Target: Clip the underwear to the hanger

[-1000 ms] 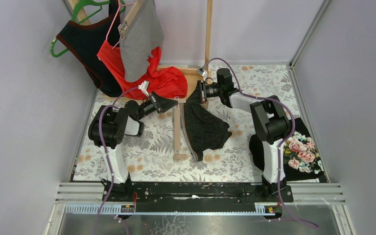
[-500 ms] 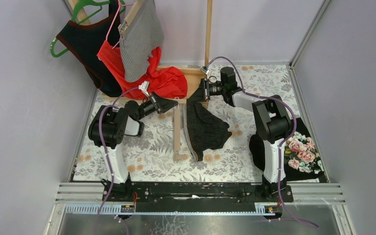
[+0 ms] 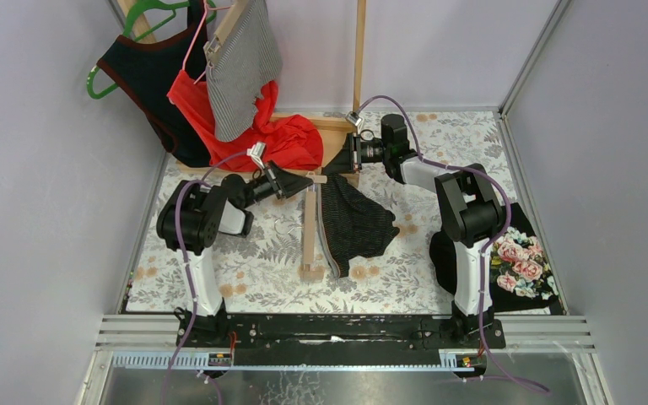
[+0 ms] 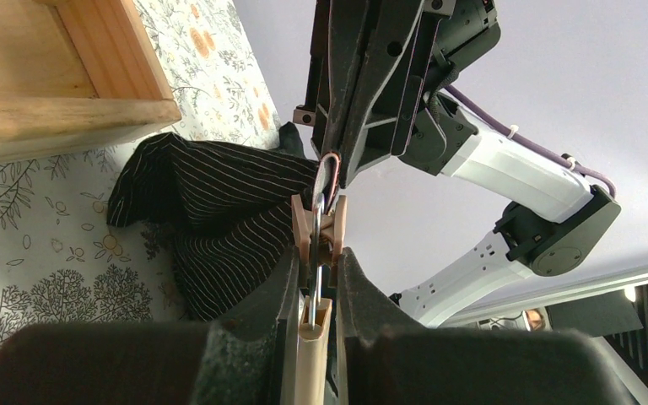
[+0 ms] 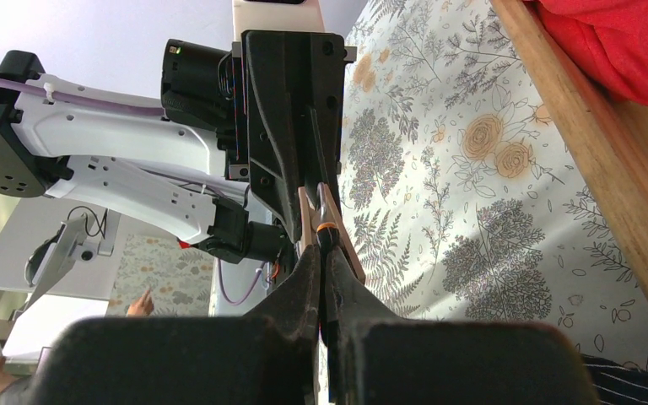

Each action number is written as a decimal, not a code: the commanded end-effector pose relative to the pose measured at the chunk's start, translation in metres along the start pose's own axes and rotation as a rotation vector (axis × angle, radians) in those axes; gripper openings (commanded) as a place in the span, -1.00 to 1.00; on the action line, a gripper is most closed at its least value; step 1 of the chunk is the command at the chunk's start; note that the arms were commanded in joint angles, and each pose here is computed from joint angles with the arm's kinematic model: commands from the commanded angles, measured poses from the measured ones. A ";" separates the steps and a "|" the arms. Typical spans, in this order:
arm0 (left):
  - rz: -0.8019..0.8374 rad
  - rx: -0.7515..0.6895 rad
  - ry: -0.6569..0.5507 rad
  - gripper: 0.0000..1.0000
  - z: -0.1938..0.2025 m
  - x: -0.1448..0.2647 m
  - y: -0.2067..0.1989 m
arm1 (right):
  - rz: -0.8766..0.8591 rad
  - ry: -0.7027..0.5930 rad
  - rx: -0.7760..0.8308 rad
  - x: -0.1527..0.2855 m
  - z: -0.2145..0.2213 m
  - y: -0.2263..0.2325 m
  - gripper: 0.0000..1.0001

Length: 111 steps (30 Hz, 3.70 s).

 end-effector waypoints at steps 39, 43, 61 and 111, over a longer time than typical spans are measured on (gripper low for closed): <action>0.063 -0.109 -0.067 -1.00 -0.001 -0.009 -0.019 | -0.025 -0.021 0.062 0.005 -0.014 0.011 -1.00; 0.065 -0.104 -0.066 -1.00 -0.001 -0.010 -0.020 | -0.023 -0.025 0.063 0.006 -0.015 0.012 -1.00; 0.057 -0.072 -0.076 -0.72 -0.003 -0.014 -0.013 | -0.034 -0.035 0.054 0.004 -0.017 0.010 -1.00; -0.148 0.211 -0.242 0.22 -0.022 0.024 0.074 | 0.659 -0.223 0.283 0.073 0.004 -0.011 0.21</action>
Point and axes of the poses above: each gripper's point midway between its finger pads, its own x axis back along the fingers, its own y axis along the line the jaws close on, z = x × y, the point moved 4 cm from there along x, back along the fingers, and after that the axes turned 2 degrees about x, right-handed, at the moved point
